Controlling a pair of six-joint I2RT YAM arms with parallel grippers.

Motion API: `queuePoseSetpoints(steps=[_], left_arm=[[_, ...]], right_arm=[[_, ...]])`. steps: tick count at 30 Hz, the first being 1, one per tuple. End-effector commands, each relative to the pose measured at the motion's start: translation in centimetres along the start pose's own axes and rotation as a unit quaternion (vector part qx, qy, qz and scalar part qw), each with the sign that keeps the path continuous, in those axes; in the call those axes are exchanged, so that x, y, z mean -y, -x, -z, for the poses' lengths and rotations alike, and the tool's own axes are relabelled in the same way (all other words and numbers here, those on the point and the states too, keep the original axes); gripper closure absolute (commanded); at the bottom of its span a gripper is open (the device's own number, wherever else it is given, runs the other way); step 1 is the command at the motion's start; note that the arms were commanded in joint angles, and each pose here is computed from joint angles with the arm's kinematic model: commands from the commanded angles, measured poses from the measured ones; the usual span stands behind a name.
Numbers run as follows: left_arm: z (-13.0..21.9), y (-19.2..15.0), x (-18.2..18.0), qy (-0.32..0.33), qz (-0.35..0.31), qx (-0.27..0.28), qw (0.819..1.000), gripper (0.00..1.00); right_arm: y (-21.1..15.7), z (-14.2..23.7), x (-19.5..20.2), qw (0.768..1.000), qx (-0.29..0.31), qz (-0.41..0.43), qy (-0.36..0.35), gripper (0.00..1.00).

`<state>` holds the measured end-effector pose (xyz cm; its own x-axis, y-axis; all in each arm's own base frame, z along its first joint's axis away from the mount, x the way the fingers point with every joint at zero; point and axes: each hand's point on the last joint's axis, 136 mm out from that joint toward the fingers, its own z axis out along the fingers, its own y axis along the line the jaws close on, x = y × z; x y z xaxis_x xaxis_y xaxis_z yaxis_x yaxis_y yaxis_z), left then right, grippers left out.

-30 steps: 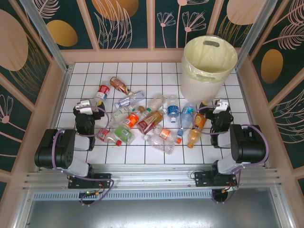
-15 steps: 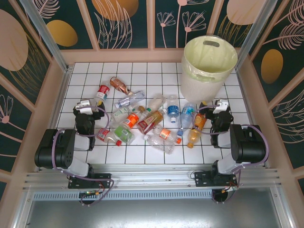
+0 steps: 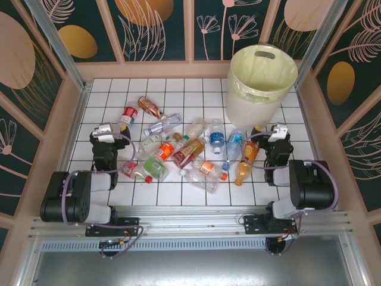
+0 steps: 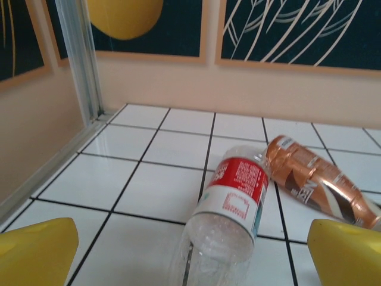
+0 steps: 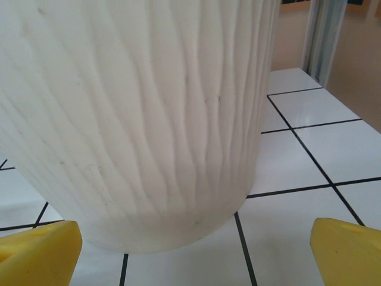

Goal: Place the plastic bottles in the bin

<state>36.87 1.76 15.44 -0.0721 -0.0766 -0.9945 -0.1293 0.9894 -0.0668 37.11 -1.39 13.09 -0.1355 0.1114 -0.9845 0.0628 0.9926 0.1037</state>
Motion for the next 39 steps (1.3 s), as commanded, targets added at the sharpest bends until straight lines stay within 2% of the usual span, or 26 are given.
queuePoseSetpoints(steps=[1, 7, 13, 15, 20, 22, 25, 29, 32, 39], left_arm=[[-0.2, 1.7, -0.2, 0.009, 0.002, 0.0, 1.0, 0.01], [-0.7, 3.5, 1.5, -0.03, 0.082, -0.031, 0.996, 0.01], [-0.3, 5.2, 6.3, -0.128, 0.175, -0.075, 0.973, 0.01], [0.1, 5.3, 8.6, -0.175, 0.199, -0.108, 0.958, 0.01], [2.4, 5.5, 14.7, -0.299, 0.228, -0.184, 0.908, 0.01], [3.8, 5.7, 16.6, -0.34, 0.226, -0.207, 0.889, 0.01], [6.0, 6.1, 18.5, -0.392, 0.217, -0.244, 0.86, 0.01], [9.0, 7.7, 20.6, -0.47, 0.204, -0.26, 0.818, 0.01], [11.1, 9.1, 22.0, -0.528, 0.196, -0.254, 0.786, 0.01], [13.2, 9.8, 23.2, -0.578, 0.194, -0.255, 0.75, 0.01]], right_arm=[[1.7, 0.6, 0.0, 1.0, 0.008, 0.001, -0.018, 0.01], [3.3, 2.4, -0.5, 0.999, -0.001, -0.007, -0.032, 0.01], [3.5, 4.3, -1.0, 0.994, -0.04, -0.078, -0.06, 0.01], [2.7, 4.9, -0.6, 0.986, -0.076, -0.118, -0.087, 0.01], [1.8, 6.3, -1.5, 0.972, -0.142, -0.167, -0.084, 0.01], [1.1, 7.4, -0.3, 0.957, -0.165, -0.199, -0.132, 0.01], [0.7, 8.0, -1.4, 0.954, -0.203, -0.195, -0.106, 0.01], [-0.3, 8.5, -3.9, 0.945, -0.258, -0.198, -0.044, 0.01], [-1.7, 9.2, -4.3, 0.932, -0.299, -0.201, -0.043, 0.02], [-4.5, 9.9, -5.2, 0.909, -0.357, -0.212, -0.032, 0.07]])
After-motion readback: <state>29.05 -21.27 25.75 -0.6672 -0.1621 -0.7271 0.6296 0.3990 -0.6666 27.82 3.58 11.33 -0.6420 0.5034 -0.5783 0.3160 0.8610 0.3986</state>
